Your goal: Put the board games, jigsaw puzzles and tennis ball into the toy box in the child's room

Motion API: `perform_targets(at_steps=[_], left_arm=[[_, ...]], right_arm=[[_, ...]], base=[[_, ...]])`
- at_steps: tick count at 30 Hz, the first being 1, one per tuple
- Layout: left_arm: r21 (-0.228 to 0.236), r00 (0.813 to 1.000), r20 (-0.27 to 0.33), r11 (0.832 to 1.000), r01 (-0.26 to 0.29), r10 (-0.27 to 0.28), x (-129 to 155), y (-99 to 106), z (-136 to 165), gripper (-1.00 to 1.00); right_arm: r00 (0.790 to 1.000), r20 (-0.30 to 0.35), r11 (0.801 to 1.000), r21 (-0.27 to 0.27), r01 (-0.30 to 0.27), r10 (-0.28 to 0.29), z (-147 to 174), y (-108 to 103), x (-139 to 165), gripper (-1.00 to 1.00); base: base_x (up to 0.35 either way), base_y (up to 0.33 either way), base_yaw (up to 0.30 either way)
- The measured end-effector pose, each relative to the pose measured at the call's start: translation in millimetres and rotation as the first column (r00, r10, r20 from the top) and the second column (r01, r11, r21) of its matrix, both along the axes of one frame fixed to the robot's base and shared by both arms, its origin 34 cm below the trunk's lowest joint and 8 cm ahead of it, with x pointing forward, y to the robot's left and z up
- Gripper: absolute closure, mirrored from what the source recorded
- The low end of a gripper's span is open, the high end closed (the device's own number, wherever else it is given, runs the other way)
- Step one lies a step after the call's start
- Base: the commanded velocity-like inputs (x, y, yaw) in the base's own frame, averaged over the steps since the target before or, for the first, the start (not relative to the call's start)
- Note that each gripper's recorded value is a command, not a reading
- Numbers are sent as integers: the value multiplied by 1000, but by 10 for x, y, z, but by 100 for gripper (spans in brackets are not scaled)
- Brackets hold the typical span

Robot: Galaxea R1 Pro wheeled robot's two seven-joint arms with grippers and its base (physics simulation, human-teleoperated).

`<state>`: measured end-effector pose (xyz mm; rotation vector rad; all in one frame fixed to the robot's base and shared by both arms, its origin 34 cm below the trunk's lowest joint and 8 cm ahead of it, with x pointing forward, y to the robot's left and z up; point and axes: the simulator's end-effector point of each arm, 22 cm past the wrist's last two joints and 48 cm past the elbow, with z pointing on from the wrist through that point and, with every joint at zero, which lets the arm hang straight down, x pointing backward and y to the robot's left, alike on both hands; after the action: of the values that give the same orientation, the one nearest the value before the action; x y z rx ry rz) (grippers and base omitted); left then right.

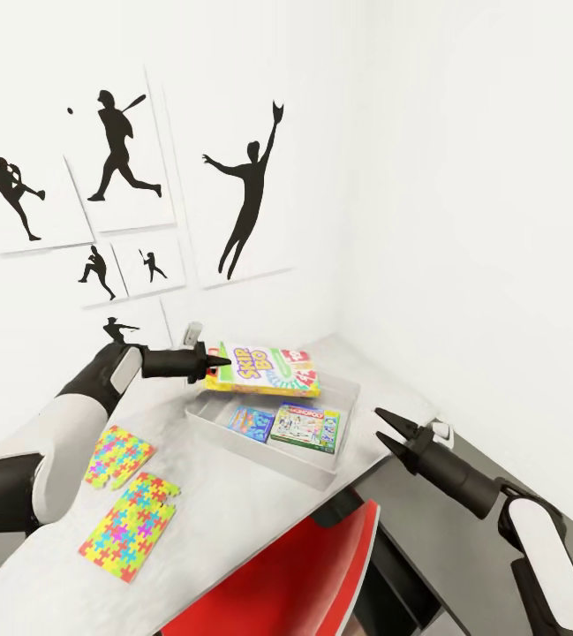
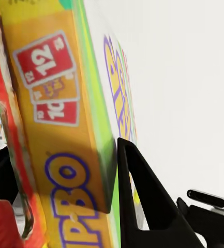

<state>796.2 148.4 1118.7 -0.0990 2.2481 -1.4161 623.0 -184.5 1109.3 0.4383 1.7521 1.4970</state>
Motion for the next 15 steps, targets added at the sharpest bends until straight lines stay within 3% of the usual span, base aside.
perform_targets(at_steps=[2,5,15], left_arm=[[42,1000,-8,999,12,-12,26,-210,-30,100],[47,999,-11,998,31,-31,22,-438,-5,100],[49,999,-22,998,41,-40,-12,-548,-119,100]], right_arm=[[1000,1,1000,-17,1,-1,-6,-56,0,-100],[1000,11,1000,-16,-3,3,18,-72,-6,-100],[999,44,1000,6,-17,16,116,-71,-34,-100]], base=[[0,0,0],[0,0,0],[0,0,0]])
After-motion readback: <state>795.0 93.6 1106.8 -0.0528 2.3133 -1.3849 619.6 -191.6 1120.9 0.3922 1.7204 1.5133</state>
